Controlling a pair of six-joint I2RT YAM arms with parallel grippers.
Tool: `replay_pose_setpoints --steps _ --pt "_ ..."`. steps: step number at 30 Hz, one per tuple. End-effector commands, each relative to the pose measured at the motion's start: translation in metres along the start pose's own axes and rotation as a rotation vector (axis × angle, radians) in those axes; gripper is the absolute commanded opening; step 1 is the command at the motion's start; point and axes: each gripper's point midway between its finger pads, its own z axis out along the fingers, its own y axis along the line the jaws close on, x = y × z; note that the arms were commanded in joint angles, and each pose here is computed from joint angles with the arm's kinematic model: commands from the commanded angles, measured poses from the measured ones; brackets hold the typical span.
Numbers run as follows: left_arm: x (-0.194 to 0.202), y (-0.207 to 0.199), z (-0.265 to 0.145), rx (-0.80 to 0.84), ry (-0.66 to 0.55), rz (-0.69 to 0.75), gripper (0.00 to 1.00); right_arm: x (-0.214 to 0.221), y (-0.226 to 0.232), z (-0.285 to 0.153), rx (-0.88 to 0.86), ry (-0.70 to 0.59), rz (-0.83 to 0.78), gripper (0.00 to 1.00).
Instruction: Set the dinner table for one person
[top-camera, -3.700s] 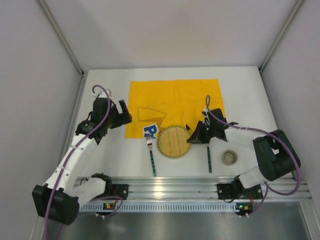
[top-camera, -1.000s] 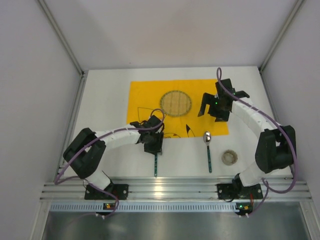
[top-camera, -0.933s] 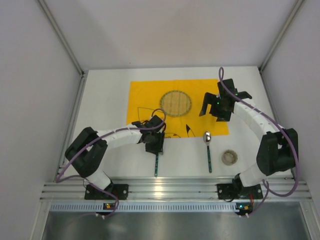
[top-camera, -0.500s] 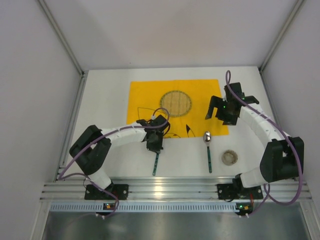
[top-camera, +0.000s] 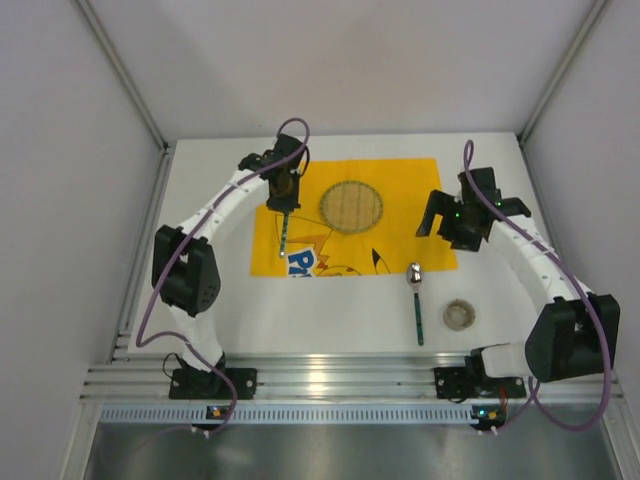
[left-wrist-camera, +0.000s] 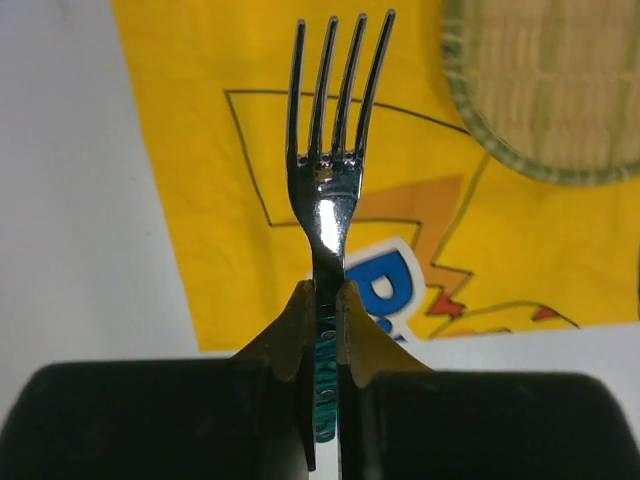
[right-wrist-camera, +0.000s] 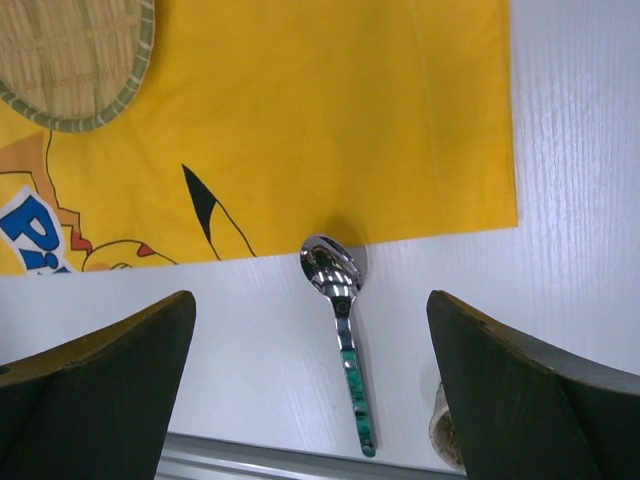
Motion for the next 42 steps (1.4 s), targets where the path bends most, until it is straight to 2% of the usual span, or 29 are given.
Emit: replay_pose_setpoints --steps 1,2,8,15,18,19,20,23,29,31,32,38,42 --pt "-0.016 0.038 0.037 -0.030 0.053 0.041 0.00 0.007 -0.003 -0.004 -0.014 0.011 0.003 1.00" --pt "-0.033 0.040 0.040 -0.013 0.014 0.021 0.00 0.008 -0.001 -0.004 -0.021 0.016 0.005 1.00" --pt "-0.068 0.057 0.088 0.045 -0.020 -0.066 0.00 0.021 -0.005 0.001 -0.021 0.053 0.011 1.00" --pt "-0.080 0.070 0.126 0.076 -0.034 -0.160 0.00 0.032 -0.006 0.007 -0.026 0.103 0.008 1.00" --pt "-0.078 0.071 0.134 0.074 -0.033 -0.166 0.14 0.041 -0.008 0.012 -0.032 0.138 0.001 1.00" --pt "-0.078 0.071 0.135 0.075 -0.033 -0.166 0.23 0.048 -0.011 0.014 -0.029 0.155 0.004 1.00" --pt "-0.073 0.071 0.138 0.071 -0.021 -0.166 0.42 0.051 -0.011 0.015 -0.036 0.160 -0.003 1.00" --pt "-0.066 0.072 0.141 0.070 -0.013 -0.170 0.60 0.066 -0.014 0.018 -0.044 0.189 -0.005 1.00" --pt "-0.063 0.068 0.119 0.104 -0.026 -0.182 0.68 0.097 -0.017 0.025 -0.042 0.255 -0.006 0.99" --pt "-0.069 0.070 0.093 0.107 -0.071 -0.186 0.71 0.107 -0.013 0.027 -0.039 0.274 -0.032 0.96" --pt "-0.063 0.071 0.097 0.100 -0.060 -0.186 0.77 0.110 -0.012 0.027 -0.035 0.280 -0.044 0.95" --pt "-0.059 0.076 0.047 0.110 -0.128 -0.195 0.79 0.140 -0.002 0.038 0.005 0.350 -0.134 0.83" --pt "-0.055 0.078 0.014 0.120 -0.170 -0.199 0.79 0.149 -0.012 0.049 0.072 0.380 -0.142 0.75"
